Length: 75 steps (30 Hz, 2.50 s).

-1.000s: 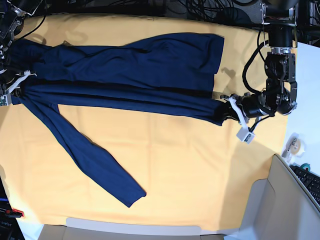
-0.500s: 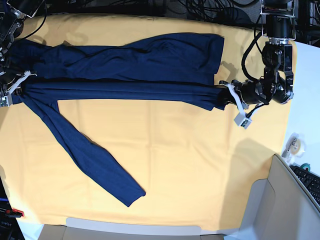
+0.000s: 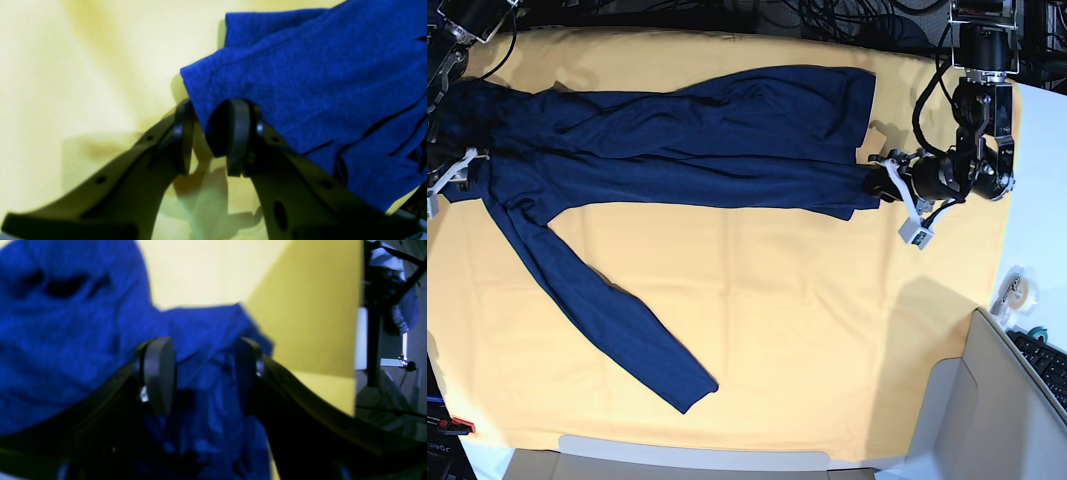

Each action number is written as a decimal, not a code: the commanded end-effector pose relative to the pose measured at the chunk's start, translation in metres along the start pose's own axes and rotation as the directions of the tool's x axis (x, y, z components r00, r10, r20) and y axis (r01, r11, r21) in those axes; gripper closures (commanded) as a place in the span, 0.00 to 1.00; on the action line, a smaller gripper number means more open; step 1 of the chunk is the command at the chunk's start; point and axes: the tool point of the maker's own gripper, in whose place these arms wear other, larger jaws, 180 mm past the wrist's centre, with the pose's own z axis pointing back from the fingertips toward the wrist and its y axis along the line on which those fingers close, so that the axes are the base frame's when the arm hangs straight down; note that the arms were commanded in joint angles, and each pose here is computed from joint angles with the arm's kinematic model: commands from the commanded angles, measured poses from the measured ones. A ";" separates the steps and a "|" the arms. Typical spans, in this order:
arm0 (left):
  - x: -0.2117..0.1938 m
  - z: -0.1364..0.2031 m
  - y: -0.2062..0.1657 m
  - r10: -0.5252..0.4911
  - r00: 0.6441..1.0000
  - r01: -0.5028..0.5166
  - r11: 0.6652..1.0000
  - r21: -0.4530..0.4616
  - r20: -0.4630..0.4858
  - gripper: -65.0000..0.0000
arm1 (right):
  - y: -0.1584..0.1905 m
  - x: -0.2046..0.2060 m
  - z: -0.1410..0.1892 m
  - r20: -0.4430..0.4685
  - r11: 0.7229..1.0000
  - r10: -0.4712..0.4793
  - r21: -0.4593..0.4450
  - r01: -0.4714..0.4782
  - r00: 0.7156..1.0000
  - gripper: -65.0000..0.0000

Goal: Fold the T-shirt properly
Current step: 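Lift the hem and fold it over toward the shoulder edge with both grippers, then open both grippers to release the folded hem, then grasp the loose sleeve with the right gripper and lay it across the folded body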

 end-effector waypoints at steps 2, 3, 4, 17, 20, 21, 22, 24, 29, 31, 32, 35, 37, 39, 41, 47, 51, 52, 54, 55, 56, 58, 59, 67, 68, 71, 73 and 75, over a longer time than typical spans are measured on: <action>0.016 0.009 0.006 -0.018 0.999 0.017 1.000 0.014 0.042 0.74 | -0.027 0.024 0.013 0.078 0.998 -0.009 -0.066 0.014 0.997 0.55; 0.016 0.009 0.006 -0.018 0.999 0.017 1.000 0.014 0.042 0.74 | -0.033 0.028 0.015 0.093 0.996 -0.023 -0.079 0.030 0.995 0.55; 0.016 0.009 0.006 -0.019 0.999 0.018 1.000 0.015 0.041 0.74 | -0.038 0.030 0.018 0.103 0.995 -0.035 -0.091 0.044 0.994 0.55; 0.043 0.040 0.021 -0.067 0.991 0.057 0.995 0.086 0.120 0.66 | -0.035 0.092 0.014 0.266 0.988 -0.119 -0.064 0.141 0.956 0.55; 0.046 0.048 0.031 -0.045 0.988 0.029 0.994 0.108 0.147 0.66 | -0.013 0.115 0.001 0.284 0.994 -0.106 -0.003 0.112 0.953 0.55; 0.046 0.049 0.032 -0.044 0.988 0.027 0.994 0.109 0.149 0.66 | -0.005 0.122 -0.007 0.280 0.994 -0.111 0.023 0.109 0.953 0.55; 0.046 0.049 0.032 -0.044 0.988 0.027 0.994 0.109 0.149 0.66 | 0.001 0.126 -0.015 0.270 0.992 -0.125 0.046 0.117 0.955 0.54; 0.046 0.048 0.031 -0.044 0.988 0.028 0.994 0.107 0.146 0.66 | 0.021 0.137 -0.036 0.239 0.986 -0.144 0.111 0.121 0.960 0.54; 0.045 0.048 0.032 -0.041 0.988 0.025 0.994 0.106 0.147 0.66 | 0.062 0.155 -0.071 0.180 0.956 -0.203 0.247 0.156 0.962 0.49; 0.045 0.048 0.032 -0.041 0.988 0.025 0.994 0.106 0.147 0.66 | 0.071 0.157 -0.079 0.159 0.945 -0.222 0.277 0.173 0.962 0.45; 0.045 0.048 0.032 -0.040 0.988 0.024 0.994 0.107 0.148 0.66 | 0.075 0.155 -0.083 0.143 0.940 -0.231 0.289 0.183 0.962 0.43; 0.045 0.048 0.032 -0.040 0.988 0.024 0.994 0.107 0.148 0.66 | 0.086 0.149 -0.093 0.101 0.927 -0.238 0.320 0.195 0.966 0.41; 0.045 0.048 0.032 -0.041 0.988 0.025 0.994 0.106 0.147 0.66 | 0.090 0.144 -0.096 0.081 0.922 -0.242 0.329 0.203 0.967 0.40; 0.045 0.048 0.032 -0.041 0.988 0.025 0.994 0.106 0.147 0.66 | 0.092 0.141 -0.098 0.071 0.920 -0.244 0.333 0.208 0.967 0.40; 0.045 0.047 0.031 -0.040 0.988 0.024 0.994 0.105 0.147 0.66 | 0.092 0.138 -0.098 0.066 0.920 -0.243 0.332 0.208 0.968 0.40; 0.045 0.046 0.030 -0.041 0.988 0.026 0.994 0.102 0.146 0.66 | 0.105 0.117 -0.112 -0.007 0.896 -0.273 0.363 0.257 0.962 0.40; 0.045 0.046 0.029 -0.040 0.988 0.025 0.995 0.101 0.147 0.66 | 0.124 0.112 -0.122 -0.013 0.889 -0.251 0.391 0.236 0.968 0.40; 0.045 0.046 0.029 -0.040 0.988 0.025 0.995 0.101 0.147 0.66 | 0.127 0.111 -0.122 -0.015 0.889 -0.244 0.396 0.230 0.970 0.40; 0.045 0.046 0.029 -0.039 0.988 0.025 0.995 0.099 0.147 0.66 | 0.133 0.107 -0.123 -0.024 0.885 -0.241 0.404 0.230 0.970 0.41; 0.045 0.046 0.029 -0.039 0.988 0.025 0.995 0.099 0.147 0.66 | 0.141 0.106 -0.123 -0.027 0.880 -0.241 0.415 0.230 0.970 0.41; 0.045 0.046 0.029 -0.039 0.988 0.024 0.995 0.100 0.148 0.66 | 0.144 0.107 -0.123 -0.027 0.878 -0.242 0.420 0.230 0.970 0.41; 0.045 0.046 0.030 -0.038 0.988 0.023 0.995 0.101 0.149 0.66 | 0.147 0.106 -0.123 -0.030 0.875 -0.241 0.425 0.230 0.970 0.45; 0.045 0.046 0.030 -0.038 0.988 0.023 0.995 0.101 0.149 0.66 | 0.148 0.106 -0.123 -0.030 0.875 -0.241 0.426 0.231 0.970 0.50; 0.045 0.046 0.030 -0.038 0.988 0.023 0.995 0.101 0.149 0.66 | 0.141 0.115 -0.116 0.009 0.890 -0.221 0.410 0.198 0.975 1.00; 0.045 0.046 0.030 -0.038 0.988 0.023 0.995 0.101 0.149 0.66 | 0.139 0.118 -0.112 0.018 0.897 -0.208 0.403 0.183 0.978 1.00; 0.046 0.047 0.030 -0.037 0.988 0.022 0.995 0.102 0.150 0.66 | 0.145 0.128 -0.095 0.059 0.913 -0.157 0.390 0.122 0.986 1.00; 0.046 0.046 0.030 -0.036 0.988 0.021 0.995 0.100 0.151 0.66 | 0.147 0.134 -0.078 0.092 0.928 -0.112 0.367 0.071 0.989 1.00; 0.046 0.046 0.029 -0.036 0.988 0.021 0.995 0.099 0.151 0.66 | 0.151 0.135 -0.058 0.115 0.940 -0.064 0.341 0.021 0.991 1.00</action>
